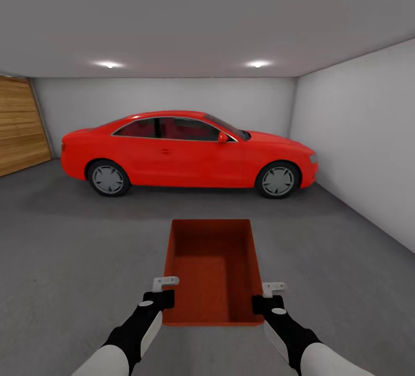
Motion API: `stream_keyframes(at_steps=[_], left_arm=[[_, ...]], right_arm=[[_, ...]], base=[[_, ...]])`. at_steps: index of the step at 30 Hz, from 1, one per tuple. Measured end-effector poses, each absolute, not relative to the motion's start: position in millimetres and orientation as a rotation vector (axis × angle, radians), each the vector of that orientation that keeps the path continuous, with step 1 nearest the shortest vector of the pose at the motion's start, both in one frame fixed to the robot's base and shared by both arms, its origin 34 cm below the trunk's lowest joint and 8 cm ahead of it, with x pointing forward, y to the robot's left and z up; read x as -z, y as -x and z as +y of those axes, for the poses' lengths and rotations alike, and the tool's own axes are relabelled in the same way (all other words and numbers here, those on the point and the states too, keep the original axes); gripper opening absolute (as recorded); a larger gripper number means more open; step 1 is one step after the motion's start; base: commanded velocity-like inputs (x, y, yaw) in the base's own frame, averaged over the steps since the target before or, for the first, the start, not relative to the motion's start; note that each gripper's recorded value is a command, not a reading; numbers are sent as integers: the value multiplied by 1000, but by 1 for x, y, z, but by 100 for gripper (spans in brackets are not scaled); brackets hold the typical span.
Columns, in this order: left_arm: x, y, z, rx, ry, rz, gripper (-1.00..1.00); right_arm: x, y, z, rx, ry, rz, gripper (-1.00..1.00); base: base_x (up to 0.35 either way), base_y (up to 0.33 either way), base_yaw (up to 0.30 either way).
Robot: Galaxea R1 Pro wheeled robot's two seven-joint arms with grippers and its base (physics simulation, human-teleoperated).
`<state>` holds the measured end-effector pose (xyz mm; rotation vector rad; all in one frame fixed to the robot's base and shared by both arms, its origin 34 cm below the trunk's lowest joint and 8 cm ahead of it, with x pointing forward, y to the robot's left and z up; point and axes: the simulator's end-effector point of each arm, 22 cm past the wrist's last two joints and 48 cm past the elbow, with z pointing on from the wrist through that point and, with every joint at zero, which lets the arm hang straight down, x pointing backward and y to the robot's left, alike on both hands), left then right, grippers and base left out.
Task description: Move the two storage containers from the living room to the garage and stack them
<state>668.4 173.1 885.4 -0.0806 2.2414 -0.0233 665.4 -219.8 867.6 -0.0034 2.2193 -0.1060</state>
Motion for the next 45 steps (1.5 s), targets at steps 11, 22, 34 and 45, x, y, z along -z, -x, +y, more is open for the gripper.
stream_keyframes(at_steps=[11,22,34,45], left_arm=[[-885,-668,173,23,81,2241,-100],[-885,-668,173,24,82,2242,-100],[-885,-668,173,24,82,2243,-100],[-885,-668,173,25,82,2243,-100]], right_arm=[[-868,-665,-220,106,4,2219,-100],[-868,-665,-220,108,5,2221,-100],[-867,-665,-220,108,5,2221,-100],[-867,-665,-220,108,5,2221,-100]], base=[[321,0,-3],[321,0,-225],[321,0,-245],[322,0,-246]])
